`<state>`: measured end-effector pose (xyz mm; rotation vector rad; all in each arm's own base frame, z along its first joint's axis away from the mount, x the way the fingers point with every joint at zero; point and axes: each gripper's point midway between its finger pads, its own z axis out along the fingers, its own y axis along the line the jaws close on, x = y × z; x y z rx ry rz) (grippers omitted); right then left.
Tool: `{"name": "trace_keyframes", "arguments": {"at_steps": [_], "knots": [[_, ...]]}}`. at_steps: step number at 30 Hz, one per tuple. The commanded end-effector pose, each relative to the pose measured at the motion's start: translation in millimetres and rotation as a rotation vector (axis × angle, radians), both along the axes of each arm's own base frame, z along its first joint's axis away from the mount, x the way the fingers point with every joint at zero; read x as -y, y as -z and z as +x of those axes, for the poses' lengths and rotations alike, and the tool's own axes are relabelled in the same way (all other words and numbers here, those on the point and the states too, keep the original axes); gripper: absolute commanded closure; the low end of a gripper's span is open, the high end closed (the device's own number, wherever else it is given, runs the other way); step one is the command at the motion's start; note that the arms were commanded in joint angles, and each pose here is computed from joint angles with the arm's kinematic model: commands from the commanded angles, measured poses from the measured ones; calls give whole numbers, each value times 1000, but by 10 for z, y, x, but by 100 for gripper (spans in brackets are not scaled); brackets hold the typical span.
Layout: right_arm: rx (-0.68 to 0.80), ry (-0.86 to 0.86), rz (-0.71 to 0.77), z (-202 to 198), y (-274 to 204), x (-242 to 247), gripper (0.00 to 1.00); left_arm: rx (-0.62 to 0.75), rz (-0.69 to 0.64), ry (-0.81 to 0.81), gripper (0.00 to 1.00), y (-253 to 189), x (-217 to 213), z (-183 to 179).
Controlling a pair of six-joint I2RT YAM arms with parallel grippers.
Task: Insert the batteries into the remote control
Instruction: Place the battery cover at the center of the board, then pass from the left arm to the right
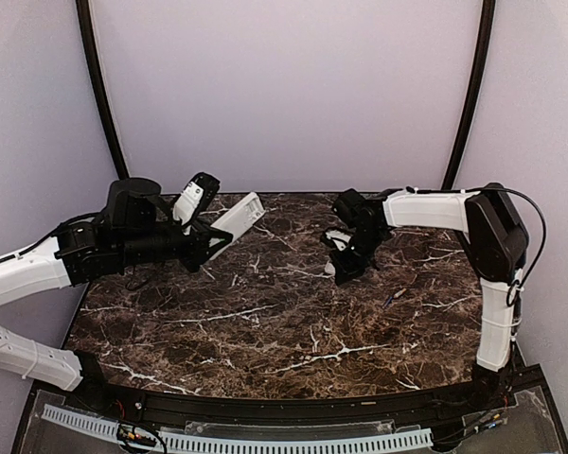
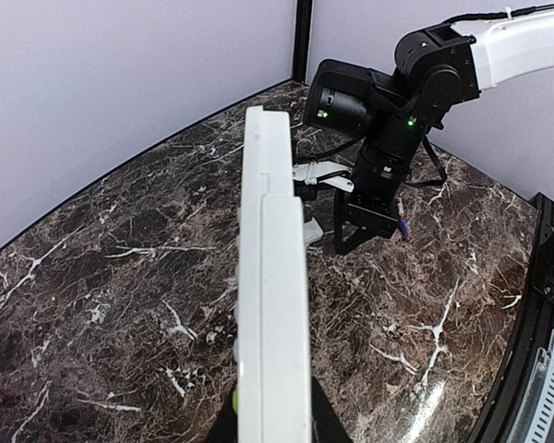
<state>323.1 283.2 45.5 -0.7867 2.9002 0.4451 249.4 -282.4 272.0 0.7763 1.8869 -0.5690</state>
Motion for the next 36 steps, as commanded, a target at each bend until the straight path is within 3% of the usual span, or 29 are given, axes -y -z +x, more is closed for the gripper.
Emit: {"name": "trace_keyframes", "arguments": {"at_steps": [1, 5, 11, 15, 18, 21, 26, 33, 36], "knots": [[60, -44, 84, 19, -380, -119, 100, 6, -12, 37, 100, -25, -13, -77], [197, -140, 284, -17, -987, -346, 98, -2, -21, 100, 100, -30, 27, -182], [612, -434, 682, -495, -2334, -589, 56, -4, -58, 330, 100, -143, 177, -550], [1073, -780, 776, -1109, -2834, -662, 38, -30, -83, 392, 100, -204, 225, -661], [1429, -1074, 670, -1536, -2864, -750, 19, -68, -93, 418, 100, -226, 277, -694], [1538, -1142, 538, -1560, -2920, -906, 2, -136, -109, 442, 100, -225, 339, -736], [1659, -1241, 354, -1572, -2884, -1213, 1, -190, -107, 462, 100, -169, 416, -736], [1649, -1313, 162, -1379, -2676, -1509, 1, -213, -95, 465, 100, -123, 439, -729], [1657, -1362, 46, -1305, -2558, -1585, 7, -219, -86, 457, 100, -105, 434, -719]]}}
